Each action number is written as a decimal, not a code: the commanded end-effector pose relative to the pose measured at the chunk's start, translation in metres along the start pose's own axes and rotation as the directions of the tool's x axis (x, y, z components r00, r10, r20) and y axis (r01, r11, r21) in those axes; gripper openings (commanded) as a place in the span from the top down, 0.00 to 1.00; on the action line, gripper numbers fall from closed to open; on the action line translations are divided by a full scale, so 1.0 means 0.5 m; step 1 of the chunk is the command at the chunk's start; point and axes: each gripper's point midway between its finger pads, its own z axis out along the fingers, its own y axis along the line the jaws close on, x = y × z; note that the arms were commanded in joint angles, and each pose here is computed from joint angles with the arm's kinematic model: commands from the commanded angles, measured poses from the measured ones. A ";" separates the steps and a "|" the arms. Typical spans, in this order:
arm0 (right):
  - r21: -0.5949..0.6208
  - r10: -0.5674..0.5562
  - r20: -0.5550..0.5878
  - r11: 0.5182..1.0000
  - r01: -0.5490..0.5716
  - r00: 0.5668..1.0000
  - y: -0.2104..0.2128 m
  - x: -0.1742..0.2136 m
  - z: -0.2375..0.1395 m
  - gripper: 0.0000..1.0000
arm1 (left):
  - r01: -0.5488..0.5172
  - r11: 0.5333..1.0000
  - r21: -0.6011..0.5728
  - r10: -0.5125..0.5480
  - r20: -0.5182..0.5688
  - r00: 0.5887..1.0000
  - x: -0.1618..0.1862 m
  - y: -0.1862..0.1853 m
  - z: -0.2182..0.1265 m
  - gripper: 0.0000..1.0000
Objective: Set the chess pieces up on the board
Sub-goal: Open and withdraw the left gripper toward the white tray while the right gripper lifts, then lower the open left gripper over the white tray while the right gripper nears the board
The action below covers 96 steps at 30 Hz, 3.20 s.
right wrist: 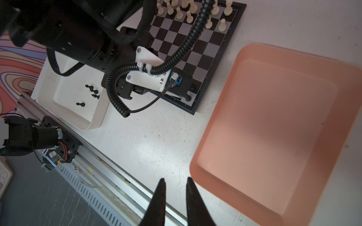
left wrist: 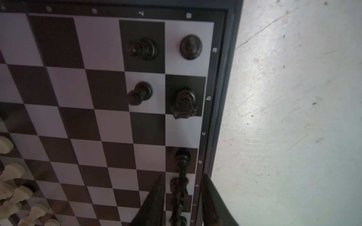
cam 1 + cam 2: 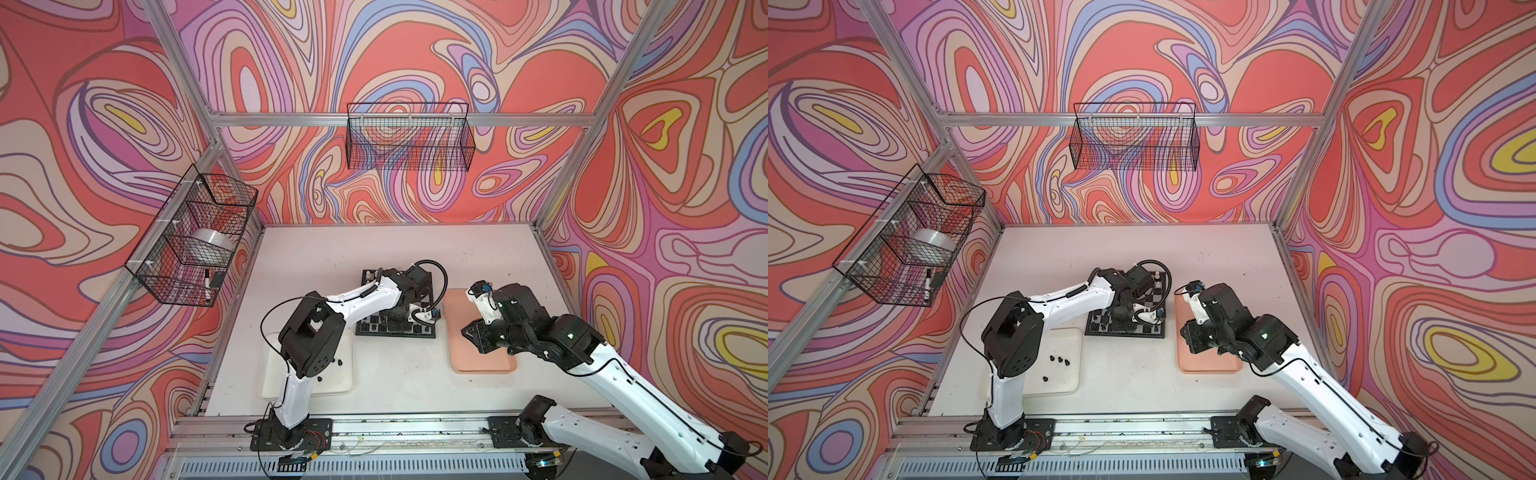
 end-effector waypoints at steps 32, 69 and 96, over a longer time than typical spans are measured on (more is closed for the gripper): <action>-0.131 -0.057 0.143 0.988 0.076 0.988 0.080 -0.088 -0.131 0.79 | 0.007 1.000 0.012 -0.007 0.074 0.997 -0.010 -0.009 -0.101 0.41; -0.375 -0.082 -0.159 0.927 0.017 0.984 0.151 -0.047 0.098 0.81 | 0.279 0.960 -0.015 -0.279 0.022 0.960 0.370 -0.171 -0.093 0.52; -0.331 -0.071 -0.176 0.944 0.009 0.982 0.127 -0.027 0.128 0.81 | 0.292 0.955 0.052 -0.292 -0.002 0.956 0.367 -0.184 -0.008 0.65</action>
